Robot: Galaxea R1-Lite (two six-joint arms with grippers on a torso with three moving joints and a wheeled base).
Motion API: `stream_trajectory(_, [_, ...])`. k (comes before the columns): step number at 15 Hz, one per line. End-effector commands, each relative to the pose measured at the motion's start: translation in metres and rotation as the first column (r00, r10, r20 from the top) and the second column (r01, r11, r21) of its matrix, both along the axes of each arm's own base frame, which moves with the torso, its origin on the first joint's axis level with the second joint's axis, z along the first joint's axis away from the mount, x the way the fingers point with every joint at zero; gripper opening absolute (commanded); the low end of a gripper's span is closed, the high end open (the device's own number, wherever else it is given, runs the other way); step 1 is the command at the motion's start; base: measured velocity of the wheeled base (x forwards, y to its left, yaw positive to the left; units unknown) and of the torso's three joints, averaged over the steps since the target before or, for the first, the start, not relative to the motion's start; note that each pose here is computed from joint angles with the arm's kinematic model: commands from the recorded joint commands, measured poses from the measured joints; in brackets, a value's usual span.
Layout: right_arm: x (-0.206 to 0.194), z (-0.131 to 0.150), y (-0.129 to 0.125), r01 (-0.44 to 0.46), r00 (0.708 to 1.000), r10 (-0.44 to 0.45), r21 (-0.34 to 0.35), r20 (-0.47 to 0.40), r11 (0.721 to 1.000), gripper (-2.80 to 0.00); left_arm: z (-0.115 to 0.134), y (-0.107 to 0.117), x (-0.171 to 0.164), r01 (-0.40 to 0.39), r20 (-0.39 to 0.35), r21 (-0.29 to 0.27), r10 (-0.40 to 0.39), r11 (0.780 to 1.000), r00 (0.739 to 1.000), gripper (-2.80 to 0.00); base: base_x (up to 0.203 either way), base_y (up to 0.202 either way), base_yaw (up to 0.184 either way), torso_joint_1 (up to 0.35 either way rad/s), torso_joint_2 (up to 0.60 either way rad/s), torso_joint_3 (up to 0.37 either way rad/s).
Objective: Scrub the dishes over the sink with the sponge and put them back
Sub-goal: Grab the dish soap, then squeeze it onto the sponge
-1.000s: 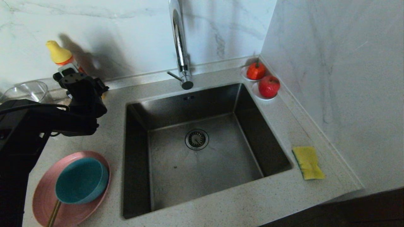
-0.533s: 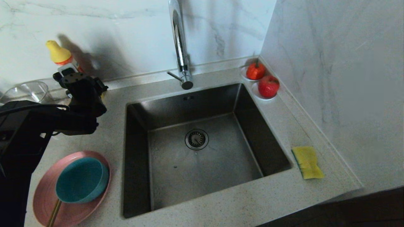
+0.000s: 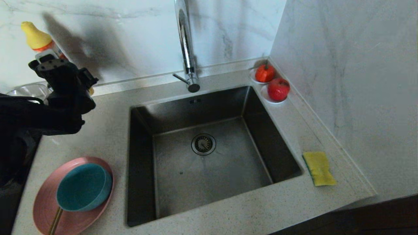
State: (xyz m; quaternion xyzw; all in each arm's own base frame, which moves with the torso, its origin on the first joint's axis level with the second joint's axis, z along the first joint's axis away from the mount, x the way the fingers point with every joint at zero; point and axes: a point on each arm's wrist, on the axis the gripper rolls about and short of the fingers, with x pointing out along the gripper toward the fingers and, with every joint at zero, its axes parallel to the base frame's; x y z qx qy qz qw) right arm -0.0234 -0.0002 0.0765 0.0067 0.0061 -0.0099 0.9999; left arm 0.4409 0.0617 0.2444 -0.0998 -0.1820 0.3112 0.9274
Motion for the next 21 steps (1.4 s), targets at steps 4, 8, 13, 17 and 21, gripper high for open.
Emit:
stream_trajectory(4, [0.0,0.0,0.0,0.001,1.0,-0.001,0.0,0.0,1.0,-2.8,0.085,-0.032,-0.08,0.052,0.138,0.025,-0.055,0.998,0.989,-2.8,0.0,0.0,0.0,0.0,0.0,0.0])
stream_trajectory(8, [0.0,0.0,0.0,0.0,1.0,0.0,0.0,0.0,1.0,-2.8,0.109,-0.076,-0.148,0.159,0.113,0.095,-0.17,0.983,0.979,-2.8,0.0,0.0,0.0,0.0,0.0,0.0])
stream_trajectory(13, [0.0,0.0,0.0,0.0,1.0,0.0,0.0,0.0,1.0,-2.8,0.114,-0.12,-0.225,0.361,-0.017,0.181,-0.364,0.915,0.931,-2.8,0.0,0.0,0.0,0.0,0.0,0.0])
stream_trajectory(17, [0.0,0.0,0.0,0.001,1.0,-0.001,0.0,0.0,1.0,-2.8,0.103,-0.152,-0.274,0.526,-0.167,0.316,-0.5,0.79,0.85,-2.8,0.0,0.0,0.0,0.0,0.0,0.0])
stream_trajectory(21, [0.0,0.0,0.0,0.001,1.0,-0.001,0.0,0.0,1.0,-2.8,0.088,-0.17,-0.288,0.633,-0.291,0.412,-0.564,0.656,0.773,-2.8,0.0,0.0,0.0,0.0,0.0,0.0])
